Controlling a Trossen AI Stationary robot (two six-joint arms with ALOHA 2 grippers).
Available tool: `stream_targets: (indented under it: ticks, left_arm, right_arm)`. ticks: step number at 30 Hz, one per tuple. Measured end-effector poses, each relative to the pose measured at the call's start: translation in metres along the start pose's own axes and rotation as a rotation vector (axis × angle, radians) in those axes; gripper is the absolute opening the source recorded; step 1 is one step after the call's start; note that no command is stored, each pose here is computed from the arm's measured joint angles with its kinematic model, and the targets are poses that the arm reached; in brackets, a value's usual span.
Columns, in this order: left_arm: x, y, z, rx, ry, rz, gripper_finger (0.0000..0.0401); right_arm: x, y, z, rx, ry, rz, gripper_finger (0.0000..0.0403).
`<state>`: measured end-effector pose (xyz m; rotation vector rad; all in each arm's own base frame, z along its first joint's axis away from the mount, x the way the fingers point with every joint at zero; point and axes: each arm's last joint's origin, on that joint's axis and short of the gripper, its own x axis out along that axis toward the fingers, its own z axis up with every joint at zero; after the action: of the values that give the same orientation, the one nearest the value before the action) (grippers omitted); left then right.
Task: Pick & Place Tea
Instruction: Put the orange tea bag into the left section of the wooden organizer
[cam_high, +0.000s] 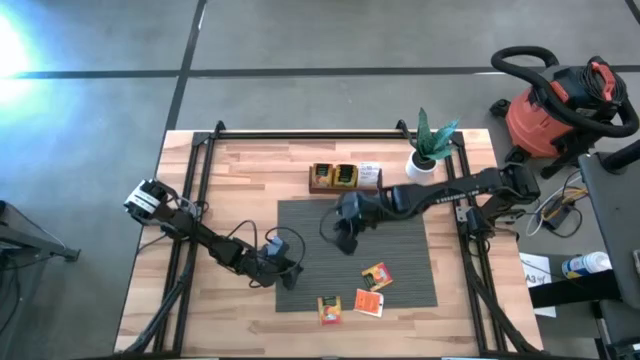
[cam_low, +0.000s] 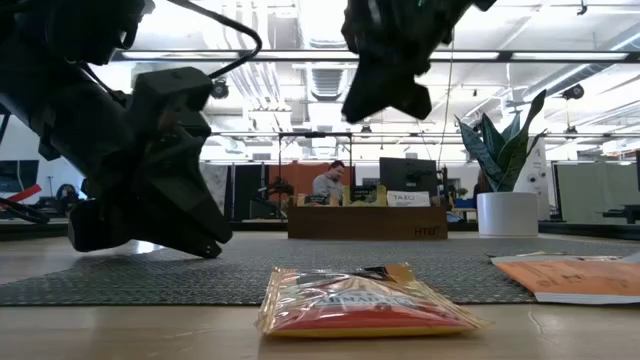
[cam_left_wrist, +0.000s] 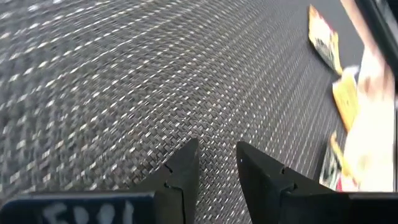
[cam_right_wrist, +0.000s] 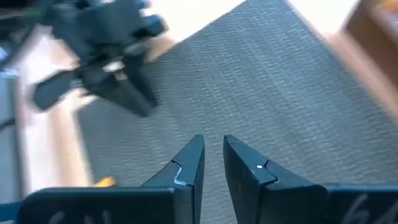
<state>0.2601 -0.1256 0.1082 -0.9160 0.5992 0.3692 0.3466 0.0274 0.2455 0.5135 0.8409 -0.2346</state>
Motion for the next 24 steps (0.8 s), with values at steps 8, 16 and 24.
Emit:
stream_targets:
  ticks: [8,16,24]
  left_arm:
    - [-0.014,-0.006,0.008,0.237,0.049,-0.053,0.011]
    - [-0.037,-0.027,0.028,0.165,-0.075,-0.141,0.011]
    - [-0.045,-0.069,0.038,0.013,-0.026,-0.291,0.011]
  right_arm:
    - [-0.006,0.039,-0.031,0.142,0.018,0.031,0.0059]
    - [-0.014,0.068,-0.063,0.013,0.073,0.076,0.0059]
    - [0.004,0.057,-0.086,-0.018,0.153,0.151,0.0059]
